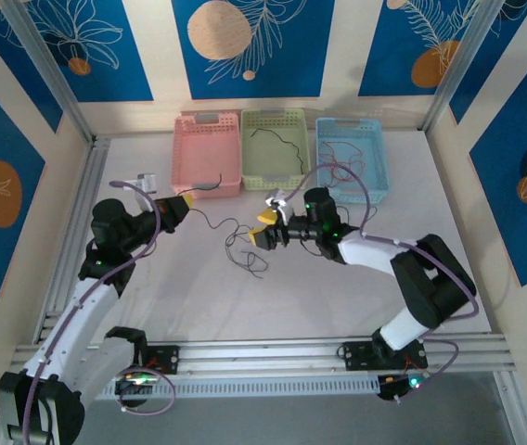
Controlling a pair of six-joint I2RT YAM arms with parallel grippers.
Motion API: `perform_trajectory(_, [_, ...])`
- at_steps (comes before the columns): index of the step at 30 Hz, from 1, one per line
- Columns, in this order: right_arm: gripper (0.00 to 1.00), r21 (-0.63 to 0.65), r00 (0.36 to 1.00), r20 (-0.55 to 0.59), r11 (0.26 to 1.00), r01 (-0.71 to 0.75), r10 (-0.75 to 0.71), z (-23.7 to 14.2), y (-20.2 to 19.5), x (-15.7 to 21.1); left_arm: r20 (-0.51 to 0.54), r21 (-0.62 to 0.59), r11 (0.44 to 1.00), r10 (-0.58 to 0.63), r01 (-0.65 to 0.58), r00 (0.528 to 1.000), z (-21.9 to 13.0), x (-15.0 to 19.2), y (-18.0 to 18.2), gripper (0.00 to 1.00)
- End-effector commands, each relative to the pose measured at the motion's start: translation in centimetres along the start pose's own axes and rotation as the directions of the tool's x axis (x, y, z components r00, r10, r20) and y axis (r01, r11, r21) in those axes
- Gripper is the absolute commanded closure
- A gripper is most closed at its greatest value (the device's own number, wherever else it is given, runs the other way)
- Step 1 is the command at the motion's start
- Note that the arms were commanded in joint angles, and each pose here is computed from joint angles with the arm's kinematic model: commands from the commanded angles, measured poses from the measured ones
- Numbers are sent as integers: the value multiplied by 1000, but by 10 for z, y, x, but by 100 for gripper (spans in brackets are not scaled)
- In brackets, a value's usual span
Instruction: Untangle the cables
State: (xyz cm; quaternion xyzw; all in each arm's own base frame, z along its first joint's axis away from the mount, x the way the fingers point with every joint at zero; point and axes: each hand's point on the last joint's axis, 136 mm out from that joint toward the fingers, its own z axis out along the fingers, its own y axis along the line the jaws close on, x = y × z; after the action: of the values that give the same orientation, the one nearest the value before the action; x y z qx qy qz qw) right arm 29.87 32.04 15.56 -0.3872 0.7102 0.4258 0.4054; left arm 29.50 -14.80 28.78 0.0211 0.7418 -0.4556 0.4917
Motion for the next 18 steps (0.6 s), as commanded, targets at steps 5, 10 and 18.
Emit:
perform_trajectory(5, [30, -77, 993, -50, 991, 107, -111, 20, 8, 6, 13, 105, 992, 72, -73, 997, -3, -8, -28, 100])
perform_trajectory(10, [34, -130, 989, -107, 988, 83, -97, 29, 14, 15, 11, 132, 989, 71, -72, 997, -3, -9, -34, 100])
perform_trajectory(18, [58, -138, 984, -159, 989, 59, -81, 40, 11, 22, 6, 138, 988, 74, -74, 997, -3, -7, -36, 100])
